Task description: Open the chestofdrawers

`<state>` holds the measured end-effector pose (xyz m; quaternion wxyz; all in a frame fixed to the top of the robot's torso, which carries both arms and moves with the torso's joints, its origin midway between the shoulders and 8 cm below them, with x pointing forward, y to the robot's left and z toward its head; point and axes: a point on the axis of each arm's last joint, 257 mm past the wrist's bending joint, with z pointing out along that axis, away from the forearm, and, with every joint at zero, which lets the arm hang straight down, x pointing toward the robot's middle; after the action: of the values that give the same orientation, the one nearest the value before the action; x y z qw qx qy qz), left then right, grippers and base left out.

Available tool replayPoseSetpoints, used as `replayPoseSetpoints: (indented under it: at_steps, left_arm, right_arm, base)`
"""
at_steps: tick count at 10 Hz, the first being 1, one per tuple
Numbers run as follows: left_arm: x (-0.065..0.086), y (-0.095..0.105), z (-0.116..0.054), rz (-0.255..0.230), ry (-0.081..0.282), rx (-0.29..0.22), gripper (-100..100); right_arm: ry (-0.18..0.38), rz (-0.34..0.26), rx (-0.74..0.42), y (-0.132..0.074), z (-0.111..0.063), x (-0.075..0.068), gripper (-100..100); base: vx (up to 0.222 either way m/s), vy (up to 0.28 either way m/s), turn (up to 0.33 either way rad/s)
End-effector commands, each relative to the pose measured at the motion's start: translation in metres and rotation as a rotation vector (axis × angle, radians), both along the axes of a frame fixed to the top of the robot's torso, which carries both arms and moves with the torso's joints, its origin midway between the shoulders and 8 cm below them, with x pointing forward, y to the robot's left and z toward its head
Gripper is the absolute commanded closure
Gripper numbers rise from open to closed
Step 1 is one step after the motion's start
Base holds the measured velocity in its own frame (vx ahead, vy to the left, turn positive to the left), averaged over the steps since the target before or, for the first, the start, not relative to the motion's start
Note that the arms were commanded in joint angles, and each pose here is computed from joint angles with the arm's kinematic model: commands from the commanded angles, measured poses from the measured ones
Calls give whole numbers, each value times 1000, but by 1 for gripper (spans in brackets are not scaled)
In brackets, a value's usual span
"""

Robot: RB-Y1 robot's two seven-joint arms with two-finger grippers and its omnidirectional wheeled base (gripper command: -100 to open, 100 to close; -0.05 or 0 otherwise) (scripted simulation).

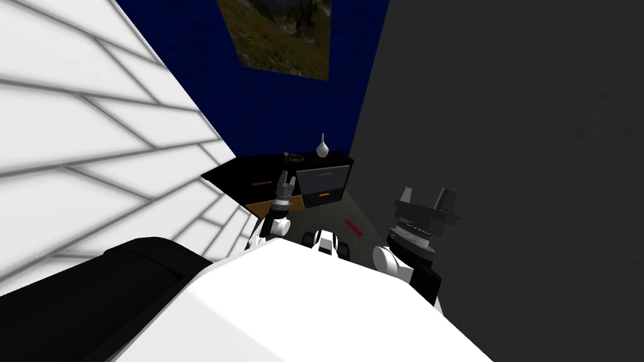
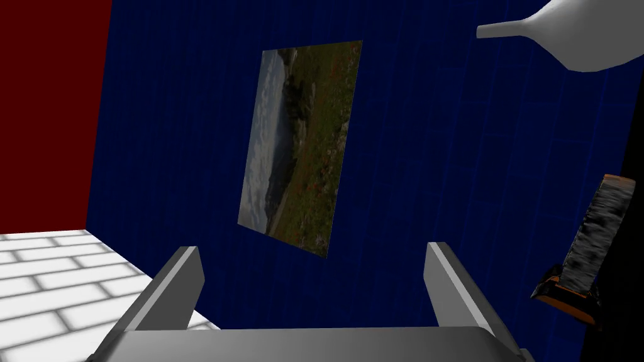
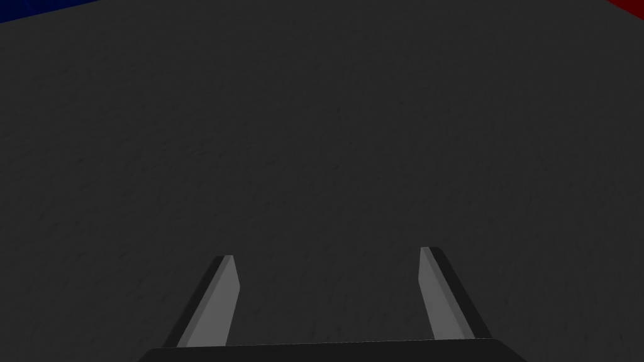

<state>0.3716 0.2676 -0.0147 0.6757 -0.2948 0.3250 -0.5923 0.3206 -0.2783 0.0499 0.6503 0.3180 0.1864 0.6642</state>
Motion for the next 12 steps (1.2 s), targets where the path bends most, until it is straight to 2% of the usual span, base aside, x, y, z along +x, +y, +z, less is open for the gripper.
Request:
replayPoseSetpoints:
  at_steps: [1,8,12]
  left_arm:
    - [12,7,-23,3,57,5,-100]
    - [40,37,-84,38,198,-33,-100]
    - [56,63,-134,74,306,-77,-100]
  right_arm:
    - [0,0,0,0,0,0,0]
    - [0,0,0,0,0,0,0]
    - [0,0,0,0,0,0,0]
  base:
    - [118,-92,48]
    - [138,-75,52]
    - [170,-106,66]
